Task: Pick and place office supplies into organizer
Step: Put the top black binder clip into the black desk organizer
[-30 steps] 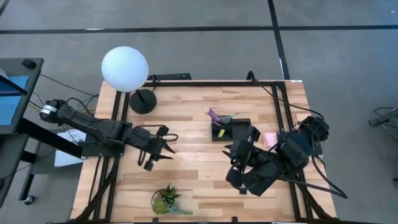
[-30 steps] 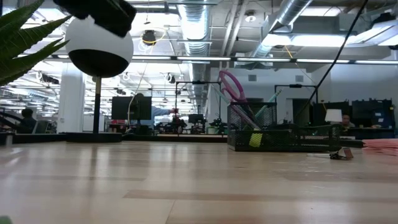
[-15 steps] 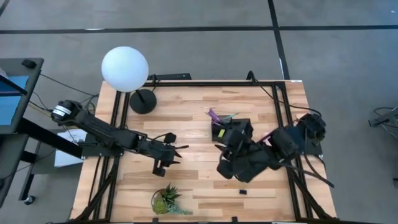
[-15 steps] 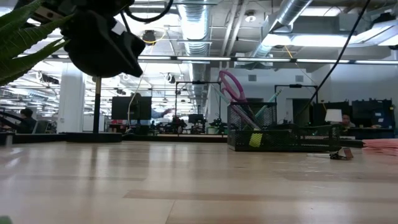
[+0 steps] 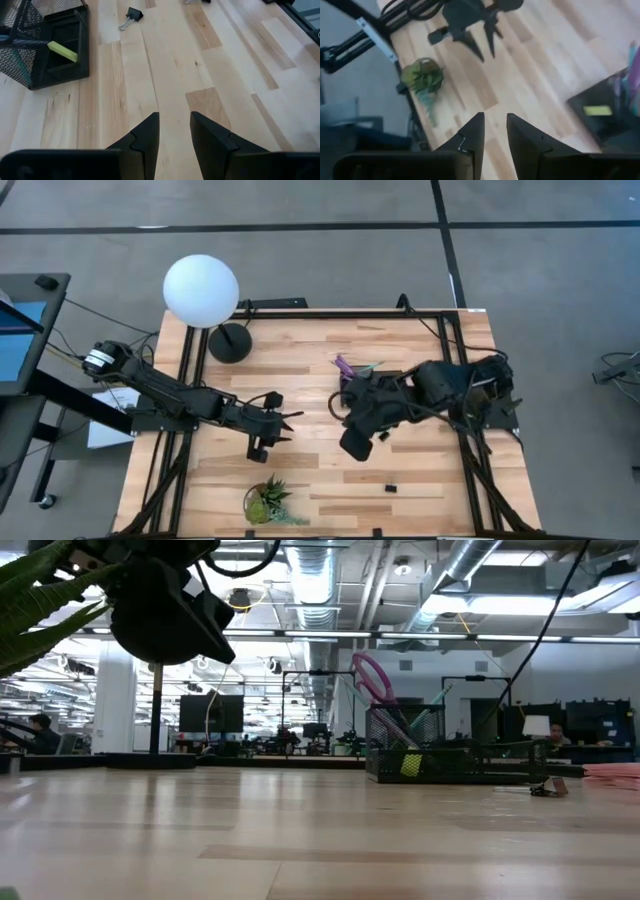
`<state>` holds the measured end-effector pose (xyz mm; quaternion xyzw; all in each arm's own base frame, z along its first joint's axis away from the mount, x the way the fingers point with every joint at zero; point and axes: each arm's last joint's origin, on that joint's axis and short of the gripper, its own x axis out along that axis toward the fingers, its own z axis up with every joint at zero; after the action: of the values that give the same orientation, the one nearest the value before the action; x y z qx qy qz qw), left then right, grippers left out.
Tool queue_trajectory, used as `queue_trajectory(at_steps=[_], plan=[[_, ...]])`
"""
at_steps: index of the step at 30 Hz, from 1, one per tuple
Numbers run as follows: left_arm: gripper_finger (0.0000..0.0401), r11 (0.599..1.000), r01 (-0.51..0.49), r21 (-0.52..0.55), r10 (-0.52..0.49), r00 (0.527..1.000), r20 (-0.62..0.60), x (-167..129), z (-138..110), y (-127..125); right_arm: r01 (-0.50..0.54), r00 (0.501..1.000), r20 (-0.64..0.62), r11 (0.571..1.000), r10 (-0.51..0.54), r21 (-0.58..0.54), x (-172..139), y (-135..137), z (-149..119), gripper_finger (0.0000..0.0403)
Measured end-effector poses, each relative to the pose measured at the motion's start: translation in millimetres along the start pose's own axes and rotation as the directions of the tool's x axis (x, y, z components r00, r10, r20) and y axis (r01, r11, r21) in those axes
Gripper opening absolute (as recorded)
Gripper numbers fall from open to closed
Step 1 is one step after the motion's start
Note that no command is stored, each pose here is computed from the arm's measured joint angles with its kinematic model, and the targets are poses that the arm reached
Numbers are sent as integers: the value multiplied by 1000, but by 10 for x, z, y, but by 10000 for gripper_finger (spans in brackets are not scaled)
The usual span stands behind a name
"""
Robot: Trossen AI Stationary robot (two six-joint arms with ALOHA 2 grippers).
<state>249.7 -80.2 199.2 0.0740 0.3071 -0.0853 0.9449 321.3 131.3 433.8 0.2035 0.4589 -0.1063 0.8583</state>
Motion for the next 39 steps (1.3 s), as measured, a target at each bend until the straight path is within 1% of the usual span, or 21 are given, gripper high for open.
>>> queue_trajectory(at_steps=[2, 4, 6, 8, 13, 16, 20, 22, 24, 26, 28, 29, 31, 33, 35, 37, 39], plan=[[105, 1000, 0, 0, 0, 1000, 0, 0, 0, 0, -9, 999, -35, 1000, 8, -3, 70, 16, -4, 84], [105, 1000, 0, 1, 0, 1000, -4, 0, -4, 0, 27, 996, -87, 999, -29, -29, 139, 36, -73, 94], [105, 1000, 0, 2, 0, 1000, -11, 0, -11, 0, 44, 993, -108, 998, -48, -43, 203, 69, -101, 109], [105, 1000, -1, 3, 1, 1000, -18, 0, -18, 0, 73, 986, -144, 995, -82, -67, 216, 75, -162, 129], [105, 1000, -2, 5, 2, 999, -33, -2, -31, 1, 119, 971, -194, 987, -137, -104, 563, 211, -227, 191], [105, 1000, -2, 5, 2, 999, -32, -2, -30, 1, 146, 968, -187, 983, -166, -115, 666, 238, -231, 223], [105, 1000, -5, 5, 5, 999, -34, -2, -32, 2, 112, 958, -246, 982, -148, -153, 771, 265, -251, 237], [105, 1000, -5, 6, 5, 999, -39, -2, -36, 2, 72, 956, -274, 987, -109, -143, 715, 249, -242, 236], [105, 1000, -5, 6, 5, 999, -54, -3, -51, 2, 40, 960, -271, 993, -68, -107, 567, 202, -213, 232], [105, 1000, -13, 2, 13, 998, -62, -3, -60, 4, 22, 971, -237, 997, -40, -76, 370, 144, -190, 227], [105, 1000, -28, -5, 27, 997, -68, -4, -64, 8, 36, 987, -156, 998, -44, -52, 150, 80, -178, 223], [105, 999, -36, -11, 35, 997, -73, -4, -70, 11, 58, 994, -93, 997, -63, -59, 39, 58, -185, 221], [105, 998, -49, -25, 47, 996, -79, -5, -75, 14, 148, 988, 62, 980, -141, -129, -124, 58, -248, 218], [105, 998, -55, -35, 52, 995, -86, -5, -82, 17, 252, 961, 168, 946, -220, -202, -168, 82, -371, 217], [105, 998, -57, -41, 53, 994, -99, -7, -95, 16, 318, 940, 201, 918, -274, -238, -125, 86, -518, 216], [105, 998, -57, -40, 53, 992, -111, -8, -106, 16, 376, 919, 216, 898, -329, -230, -70, 26, -682, 217], [105, 998, -58, -39, 54, 992, -113, -8, -109, 18, 424, 892, 244, 890, -380, -166, -67, -117, -852, 217]])
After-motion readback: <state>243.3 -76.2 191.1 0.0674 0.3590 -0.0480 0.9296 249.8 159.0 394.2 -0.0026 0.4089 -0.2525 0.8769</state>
